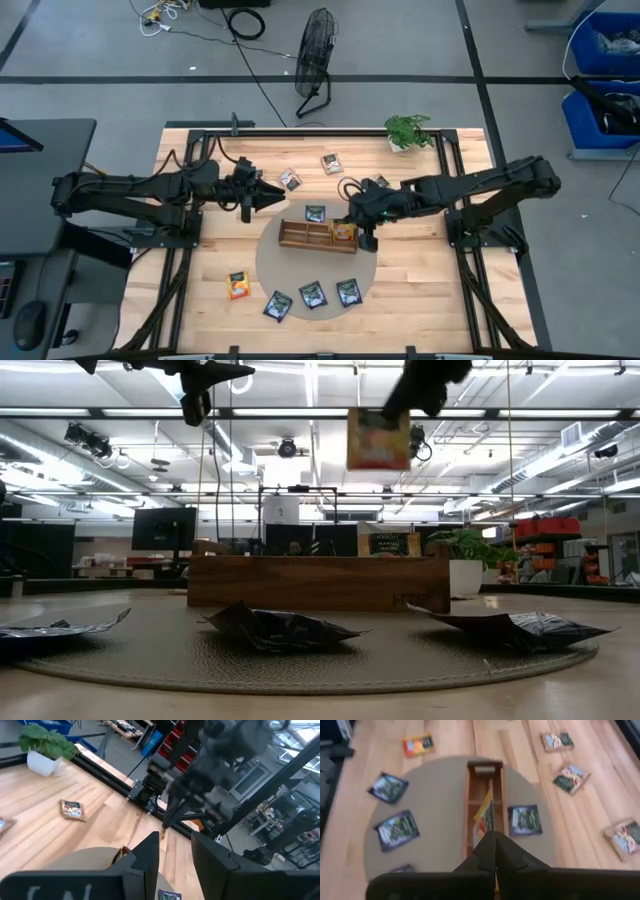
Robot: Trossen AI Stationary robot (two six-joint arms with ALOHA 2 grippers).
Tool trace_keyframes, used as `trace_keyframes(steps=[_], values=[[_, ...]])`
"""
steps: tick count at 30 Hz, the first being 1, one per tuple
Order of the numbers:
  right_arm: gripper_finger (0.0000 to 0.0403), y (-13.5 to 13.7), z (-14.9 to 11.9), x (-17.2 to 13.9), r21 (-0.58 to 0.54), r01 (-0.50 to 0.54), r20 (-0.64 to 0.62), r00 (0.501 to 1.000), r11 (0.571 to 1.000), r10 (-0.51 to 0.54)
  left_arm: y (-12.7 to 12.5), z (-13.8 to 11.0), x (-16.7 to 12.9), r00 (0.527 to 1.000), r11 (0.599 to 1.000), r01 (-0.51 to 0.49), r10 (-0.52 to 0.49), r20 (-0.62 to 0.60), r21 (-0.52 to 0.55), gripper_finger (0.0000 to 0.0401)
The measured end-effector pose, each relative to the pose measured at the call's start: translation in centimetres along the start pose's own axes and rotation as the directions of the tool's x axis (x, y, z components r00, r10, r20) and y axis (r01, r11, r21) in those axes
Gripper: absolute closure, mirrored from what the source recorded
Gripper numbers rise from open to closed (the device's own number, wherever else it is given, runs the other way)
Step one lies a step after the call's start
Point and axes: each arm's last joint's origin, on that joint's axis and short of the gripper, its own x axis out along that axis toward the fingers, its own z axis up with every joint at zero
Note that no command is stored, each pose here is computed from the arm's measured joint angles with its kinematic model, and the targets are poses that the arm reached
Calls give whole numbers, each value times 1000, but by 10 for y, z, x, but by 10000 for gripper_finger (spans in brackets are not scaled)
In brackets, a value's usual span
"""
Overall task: Pick & Place Tea
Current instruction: Put the yellow tea bag into the right section of the wooden organizer
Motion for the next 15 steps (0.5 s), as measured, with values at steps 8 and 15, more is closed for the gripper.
trace_keyframes(steps=[8, 15], values=[[403, 9, -31, 21, -28, 6, -27, 1000, 1000, -7, 0, 0, 0, 1000, 1000, 0, 0, 0, -29, 284], [403, 8, -40, 28, -19, 68, -15, 998, 997, -68, 0, 0, 0, 1000, 999, 0, 0, 0, -44, 284]])
